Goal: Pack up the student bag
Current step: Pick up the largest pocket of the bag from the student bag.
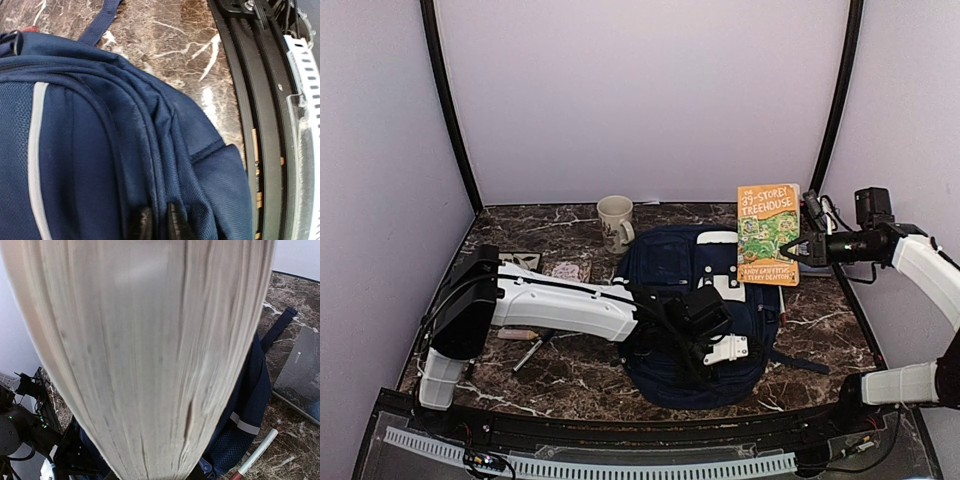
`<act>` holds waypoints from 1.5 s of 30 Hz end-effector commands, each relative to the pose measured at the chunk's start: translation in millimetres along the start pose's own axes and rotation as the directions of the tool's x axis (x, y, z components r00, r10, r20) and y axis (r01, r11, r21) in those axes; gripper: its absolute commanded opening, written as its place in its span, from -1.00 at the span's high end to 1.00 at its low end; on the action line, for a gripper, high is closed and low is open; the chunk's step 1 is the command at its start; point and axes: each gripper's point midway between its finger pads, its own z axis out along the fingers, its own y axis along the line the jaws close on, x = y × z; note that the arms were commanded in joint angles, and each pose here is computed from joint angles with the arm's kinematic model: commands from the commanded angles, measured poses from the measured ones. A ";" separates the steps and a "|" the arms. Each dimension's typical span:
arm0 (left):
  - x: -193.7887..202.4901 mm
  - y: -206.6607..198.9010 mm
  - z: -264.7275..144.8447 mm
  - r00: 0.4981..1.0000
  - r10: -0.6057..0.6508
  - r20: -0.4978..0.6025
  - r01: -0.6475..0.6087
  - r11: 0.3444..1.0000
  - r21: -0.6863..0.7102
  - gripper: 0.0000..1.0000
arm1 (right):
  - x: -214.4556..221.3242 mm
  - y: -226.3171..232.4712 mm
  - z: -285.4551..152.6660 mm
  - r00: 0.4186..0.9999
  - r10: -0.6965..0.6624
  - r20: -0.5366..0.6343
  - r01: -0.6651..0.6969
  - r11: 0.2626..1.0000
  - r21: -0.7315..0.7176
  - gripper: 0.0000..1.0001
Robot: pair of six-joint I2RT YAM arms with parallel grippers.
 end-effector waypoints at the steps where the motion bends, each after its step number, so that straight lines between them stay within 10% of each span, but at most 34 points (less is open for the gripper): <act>1: -6.3 22.0 -1.3 1.000 0.027 -0.013 -0.028 0.994 -0.106 0.83 | -38.9 15.1 -13.8 0.995 -0.077 0.057 0.080 0.995 -0.052 1.00; 12: -105.1 101.8 -80.0 0.970 0.079 0.228 0.030 0.899 -0.437 1.00 | -140.2 47.1 -95.9 0.977 -0.095 0.193 0.110 0.992 -0.065 1.00; 32: -106.0 193.3 -127.9 0.823 -0.140 0.550 0.384 0.851 -0.359 1.00 | -34.4 46.0 -71.9 0.998 -0.004 -0.065 -0.006 0.988 -0.154 1.00; 45: -97.3 222.0 -125.2 0.774 -0.178 0.607 0.448 0.832 -0.327 1.00 | 31.1 23.4 -63.6 0.932 -0.216 -0.291 0.193 0.976 -0.105 1.00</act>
